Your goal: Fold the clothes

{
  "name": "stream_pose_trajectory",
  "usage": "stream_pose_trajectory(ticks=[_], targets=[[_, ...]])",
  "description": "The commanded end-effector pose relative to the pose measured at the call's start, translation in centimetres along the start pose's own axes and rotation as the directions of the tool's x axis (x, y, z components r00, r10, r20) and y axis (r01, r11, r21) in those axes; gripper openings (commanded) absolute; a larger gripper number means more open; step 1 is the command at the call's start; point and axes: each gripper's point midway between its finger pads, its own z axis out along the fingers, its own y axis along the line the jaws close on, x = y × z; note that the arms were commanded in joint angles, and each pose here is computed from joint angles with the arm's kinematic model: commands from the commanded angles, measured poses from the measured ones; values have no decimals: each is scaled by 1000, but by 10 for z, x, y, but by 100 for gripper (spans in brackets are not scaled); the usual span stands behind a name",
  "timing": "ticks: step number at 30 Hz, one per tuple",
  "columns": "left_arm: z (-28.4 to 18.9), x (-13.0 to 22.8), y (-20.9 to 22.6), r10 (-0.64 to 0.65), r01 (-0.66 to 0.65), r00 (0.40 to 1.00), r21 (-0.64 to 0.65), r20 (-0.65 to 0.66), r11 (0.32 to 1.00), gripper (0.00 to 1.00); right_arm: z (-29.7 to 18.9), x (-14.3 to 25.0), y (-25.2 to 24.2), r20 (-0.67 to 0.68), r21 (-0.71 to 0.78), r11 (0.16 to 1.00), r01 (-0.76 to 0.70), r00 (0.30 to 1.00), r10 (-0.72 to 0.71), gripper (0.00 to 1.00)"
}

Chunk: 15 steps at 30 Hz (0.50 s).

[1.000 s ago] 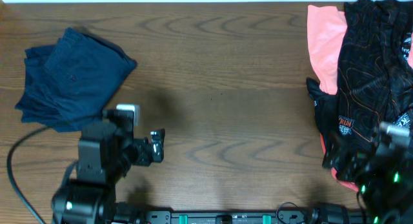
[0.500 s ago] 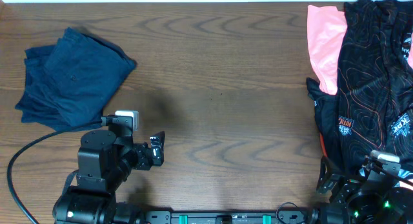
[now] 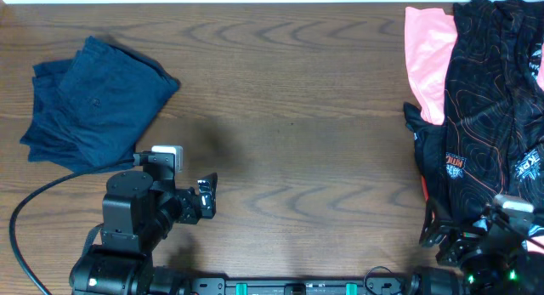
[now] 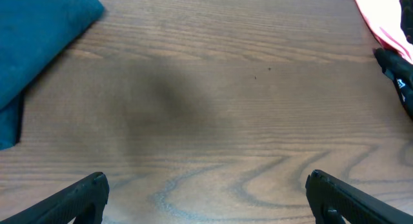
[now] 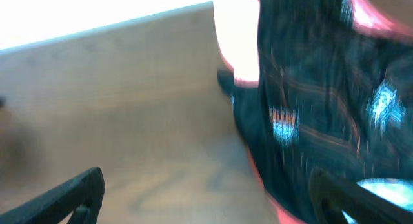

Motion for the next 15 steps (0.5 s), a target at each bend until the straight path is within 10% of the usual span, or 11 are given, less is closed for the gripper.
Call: stream_pose_trajectory(ticks=[1, 15], targets=[[-1, 0, -3, -5, 5, 1000, 15, 3, 1000, 98, 0, -3, 3, 117, -23, 996, 82, 990, -78, 99], [-1, 0, -3, -5, 5, 1000, 15, 3, 1000, 98, 73, -3, 4, 399, -27, 967, 254, 890, -222, 99]])
